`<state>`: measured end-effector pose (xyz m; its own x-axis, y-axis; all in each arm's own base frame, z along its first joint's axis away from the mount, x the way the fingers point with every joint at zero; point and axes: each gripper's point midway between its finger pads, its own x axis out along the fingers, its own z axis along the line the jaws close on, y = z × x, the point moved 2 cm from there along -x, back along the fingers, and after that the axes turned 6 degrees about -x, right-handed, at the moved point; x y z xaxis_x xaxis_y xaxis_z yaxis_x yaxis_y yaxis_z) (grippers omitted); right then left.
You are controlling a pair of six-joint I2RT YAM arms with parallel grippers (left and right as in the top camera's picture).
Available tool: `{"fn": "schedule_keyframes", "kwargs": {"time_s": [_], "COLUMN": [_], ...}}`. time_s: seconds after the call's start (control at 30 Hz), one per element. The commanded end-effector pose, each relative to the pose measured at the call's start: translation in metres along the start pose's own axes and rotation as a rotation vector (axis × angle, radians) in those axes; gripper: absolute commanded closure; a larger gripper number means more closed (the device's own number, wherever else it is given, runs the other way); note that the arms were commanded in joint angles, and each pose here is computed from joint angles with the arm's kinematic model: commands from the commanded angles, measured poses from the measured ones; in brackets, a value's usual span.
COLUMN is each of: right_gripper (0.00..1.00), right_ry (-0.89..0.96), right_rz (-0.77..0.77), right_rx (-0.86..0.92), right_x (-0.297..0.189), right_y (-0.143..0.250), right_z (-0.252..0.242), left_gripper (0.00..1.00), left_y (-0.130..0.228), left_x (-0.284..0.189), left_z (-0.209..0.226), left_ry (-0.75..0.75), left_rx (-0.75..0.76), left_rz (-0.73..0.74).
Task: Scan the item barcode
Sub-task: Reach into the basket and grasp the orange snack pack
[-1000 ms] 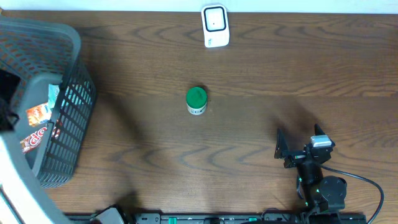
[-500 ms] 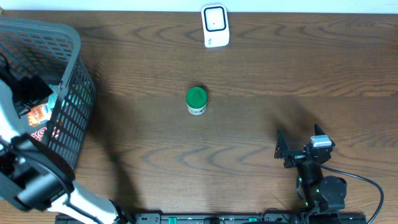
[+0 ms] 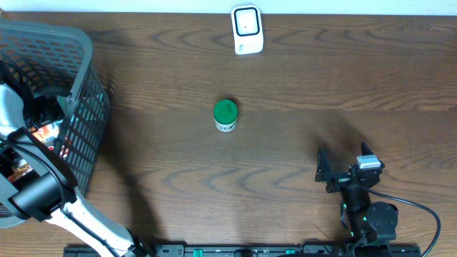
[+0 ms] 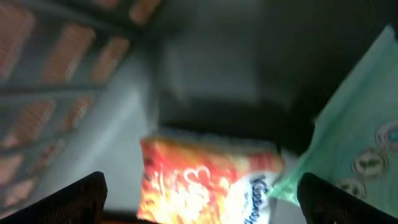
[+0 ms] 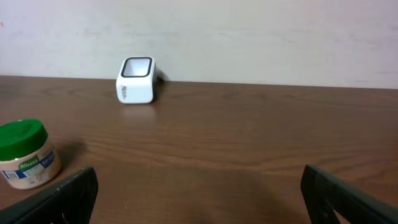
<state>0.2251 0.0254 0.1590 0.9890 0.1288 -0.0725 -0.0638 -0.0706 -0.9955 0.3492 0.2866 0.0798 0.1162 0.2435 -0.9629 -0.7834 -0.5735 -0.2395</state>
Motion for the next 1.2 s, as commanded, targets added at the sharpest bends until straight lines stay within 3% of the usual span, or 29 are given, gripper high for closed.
{"fn": "schedule_keyframes", "kwargs": {"time_s": [0.0, 0.6, 0.83, 1.07, 1.17], "right_gripper": [0.01, 0.01, 0.01, 0.01, 0.01], "right_ry": [0.005, 0.005, 0.005, 0.005, 0.005], "right_rz": [0.000, 0.000, 0.000, 0.000, 0.000], "right_rx": [-0.010, -0.011, -0.010, -0.010, -0.011], "right_x": [0.000, 0.000, 0.000, 0.000, 0.000], "right_y": [0.000, 0.000, 0.000, 0.000, 0.000], "right_z": [-0.001, -0.001, -0.001, -0.001, -0.001], "left_gripper": [0.02, 0.02, 0.01, 0.39, 0.42], "left_y": [-0.004, 0.032, 0.029, 0.025, 0.018], "left_x": [0.002, 0.034, 0.036, 0.028, 0.013], "left_z": [0.006, 0.001, 0.006, 0.011, 0.013], "left_ry": [-0.028, -0.017, -0.056, -0.084, -0.085], "left_rx": [0.033, 0.024, 0.026, 0.023, 0.017], "left_rz": [-0.018, 0.071, 0.052, 0.043, 0.008]}}
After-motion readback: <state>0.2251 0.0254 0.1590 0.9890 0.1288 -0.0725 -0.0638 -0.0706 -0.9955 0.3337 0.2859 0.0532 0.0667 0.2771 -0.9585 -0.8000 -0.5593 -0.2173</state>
